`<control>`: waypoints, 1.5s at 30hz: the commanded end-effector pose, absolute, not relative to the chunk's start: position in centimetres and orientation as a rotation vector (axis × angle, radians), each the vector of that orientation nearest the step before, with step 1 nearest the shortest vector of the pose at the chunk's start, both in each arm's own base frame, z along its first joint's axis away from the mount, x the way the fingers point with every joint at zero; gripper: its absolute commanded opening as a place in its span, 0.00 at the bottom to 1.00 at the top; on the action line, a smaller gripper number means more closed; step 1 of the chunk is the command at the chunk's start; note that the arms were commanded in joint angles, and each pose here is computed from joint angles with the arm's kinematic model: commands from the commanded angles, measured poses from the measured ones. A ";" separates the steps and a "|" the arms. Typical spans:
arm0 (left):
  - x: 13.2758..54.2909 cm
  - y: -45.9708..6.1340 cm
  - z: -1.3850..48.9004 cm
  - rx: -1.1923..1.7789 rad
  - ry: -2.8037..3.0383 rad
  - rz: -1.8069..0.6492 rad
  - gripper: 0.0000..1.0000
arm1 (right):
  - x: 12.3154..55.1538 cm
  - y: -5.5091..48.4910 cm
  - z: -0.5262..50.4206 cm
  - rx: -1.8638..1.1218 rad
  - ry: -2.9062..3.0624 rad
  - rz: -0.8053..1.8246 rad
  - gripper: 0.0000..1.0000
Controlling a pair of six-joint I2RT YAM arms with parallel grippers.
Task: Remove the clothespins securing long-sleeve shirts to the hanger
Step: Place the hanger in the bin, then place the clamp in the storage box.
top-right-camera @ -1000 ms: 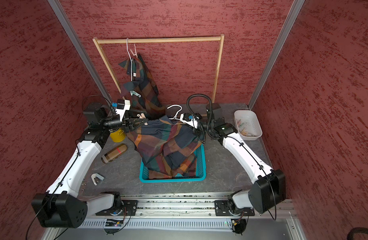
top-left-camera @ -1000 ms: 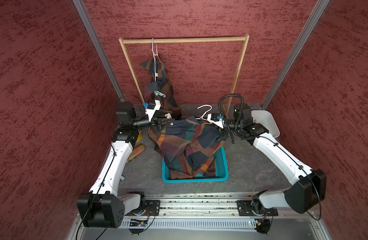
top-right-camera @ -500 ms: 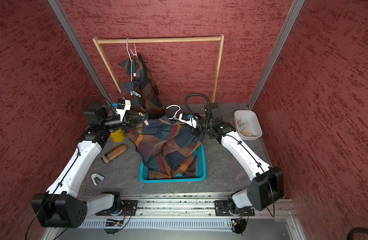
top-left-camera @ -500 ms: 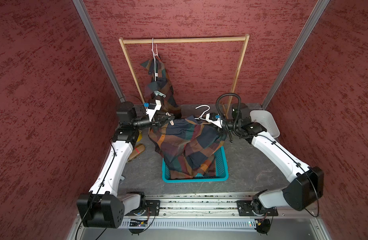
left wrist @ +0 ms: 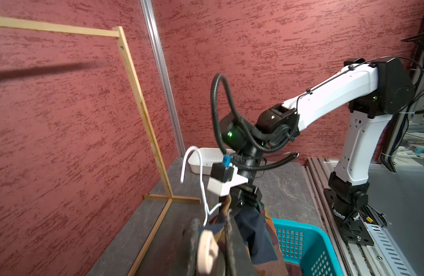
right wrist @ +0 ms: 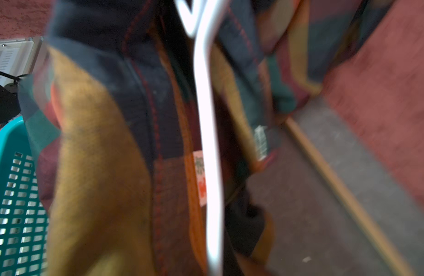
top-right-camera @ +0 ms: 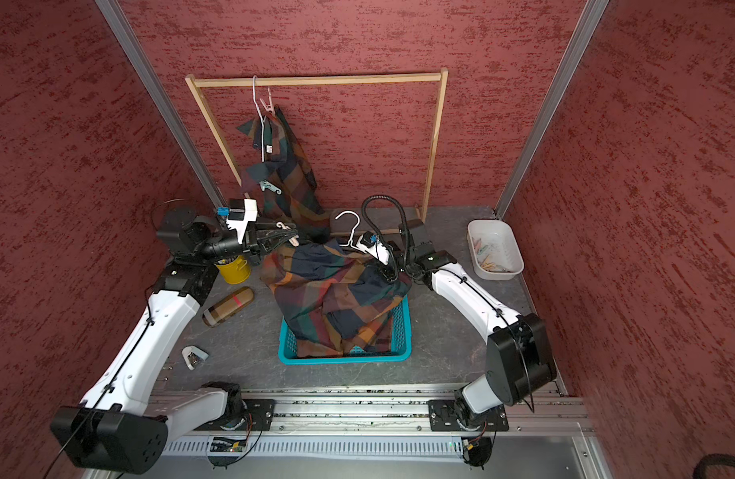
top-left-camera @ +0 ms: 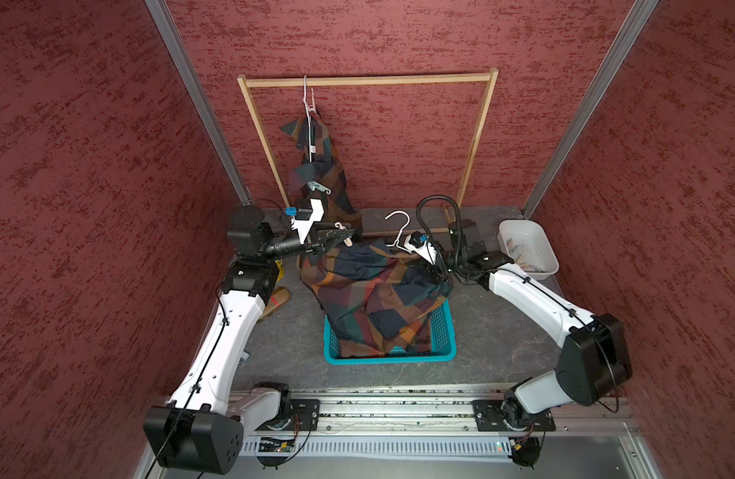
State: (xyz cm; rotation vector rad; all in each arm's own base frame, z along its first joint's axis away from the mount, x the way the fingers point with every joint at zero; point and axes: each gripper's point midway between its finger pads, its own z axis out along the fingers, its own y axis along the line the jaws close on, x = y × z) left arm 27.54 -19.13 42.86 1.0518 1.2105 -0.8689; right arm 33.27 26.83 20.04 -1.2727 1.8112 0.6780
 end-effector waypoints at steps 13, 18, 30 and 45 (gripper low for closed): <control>29.6 -22.5 42.9 0.907 1.249 -0.734 0.00 | 32.4 22.8 17.2 -0.807 2.055 0.516 0.36; 30.4 -24.1 43.0 0.855 1.259 -0.715 0.00 | 32.7 20.8 23.2 -0.679 1.901 0.419 0.46; 33.7 -26.3 42.5 0.717 1.338 -0.633 0.00 | 31.3 24.3 37.3 -0.636 1.409 0.517 0.53; 34.4 -26.9 42.9 0.682 1.339 -0.614 0.00 | 31.7 31.2 40.6 -0.718 1.234 0.653 0.51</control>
